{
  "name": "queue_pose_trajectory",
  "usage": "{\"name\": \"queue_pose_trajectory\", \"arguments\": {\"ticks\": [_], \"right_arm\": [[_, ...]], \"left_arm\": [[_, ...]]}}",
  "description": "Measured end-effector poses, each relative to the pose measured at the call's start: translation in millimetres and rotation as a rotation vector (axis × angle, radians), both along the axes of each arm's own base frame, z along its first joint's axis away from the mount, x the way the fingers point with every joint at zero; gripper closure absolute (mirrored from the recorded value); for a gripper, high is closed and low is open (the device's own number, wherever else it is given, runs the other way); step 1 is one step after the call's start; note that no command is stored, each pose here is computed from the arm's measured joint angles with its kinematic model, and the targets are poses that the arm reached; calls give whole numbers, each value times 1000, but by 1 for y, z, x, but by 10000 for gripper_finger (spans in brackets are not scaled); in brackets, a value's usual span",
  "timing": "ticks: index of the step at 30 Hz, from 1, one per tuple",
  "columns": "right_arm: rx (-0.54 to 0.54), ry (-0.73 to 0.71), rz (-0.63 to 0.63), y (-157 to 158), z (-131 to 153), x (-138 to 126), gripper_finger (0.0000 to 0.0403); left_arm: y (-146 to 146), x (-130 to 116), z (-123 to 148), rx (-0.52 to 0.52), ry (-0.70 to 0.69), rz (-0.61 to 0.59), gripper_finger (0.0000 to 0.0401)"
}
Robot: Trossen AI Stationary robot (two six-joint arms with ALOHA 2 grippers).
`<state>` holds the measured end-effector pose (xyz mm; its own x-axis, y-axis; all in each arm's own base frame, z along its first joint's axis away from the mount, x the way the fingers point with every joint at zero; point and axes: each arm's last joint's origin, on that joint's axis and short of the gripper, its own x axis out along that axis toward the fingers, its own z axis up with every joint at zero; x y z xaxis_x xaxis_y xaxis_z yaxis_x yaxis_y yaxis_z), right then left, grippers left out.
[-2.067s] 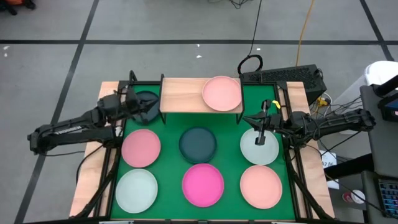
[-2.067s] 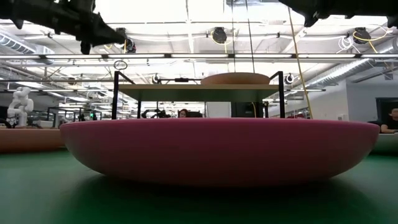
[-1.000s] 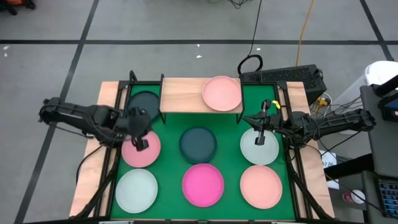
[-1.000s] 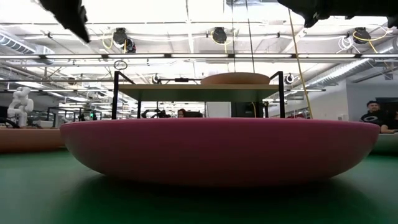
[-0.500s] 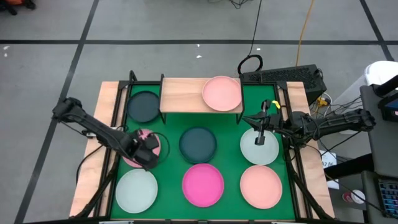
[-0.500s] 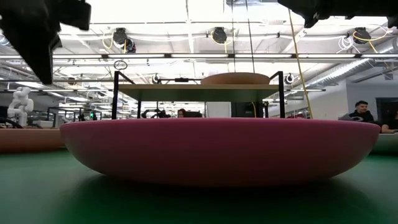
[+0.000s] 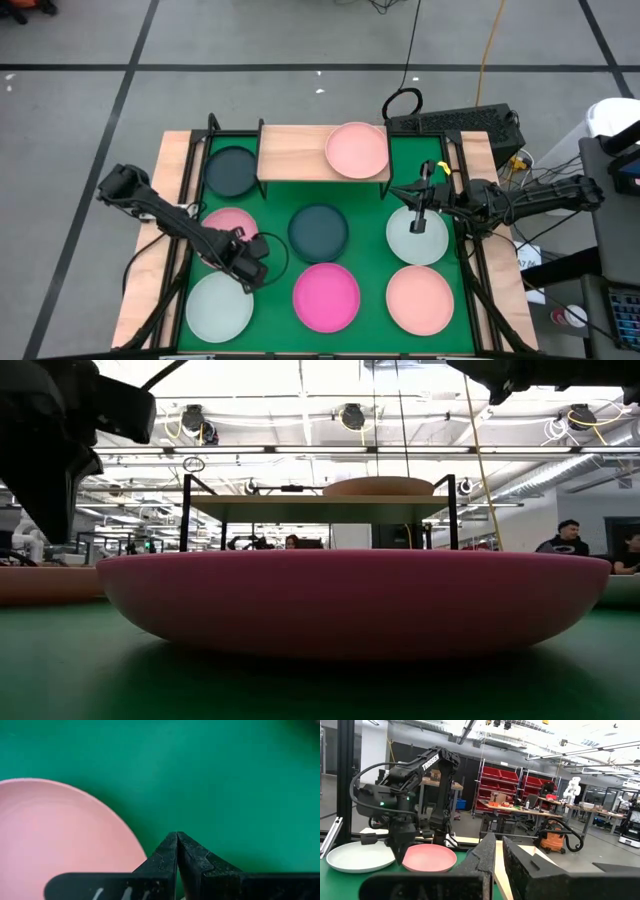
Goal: Place and stack plates onto a shelf
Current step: Stack the light pink plate on top of the light orange plate on the shelf
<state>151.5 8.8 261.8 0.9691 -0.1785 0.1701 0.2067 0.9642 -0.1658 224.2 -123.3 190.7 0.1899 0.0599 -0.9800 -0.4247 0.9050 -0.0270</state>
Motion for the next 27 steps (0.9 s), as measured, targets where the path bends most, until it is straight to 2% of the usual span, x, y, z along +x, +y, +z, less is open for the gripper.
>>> {"name": "queue_pose_trajectory", "arguments": {"ticks": [5, 14, 20, 27], "right_arm": [[9, -2, 2, 0, 0, 0, 380], [11, -2, 2, 0, 0, 0, 380], [11, -2, 2, 0, 0, 0, 380], [11, -2, 2, 0, 0, 0, 380]], "left_arm": [[1, -1, -1, 6, 14, 28, 380], [1, -1, -1, 11, 16, 33, 325], [4, -5, -2, 55, 38, 77, 322], [2, -1, -14, 84, 84, 93, 322]]}}
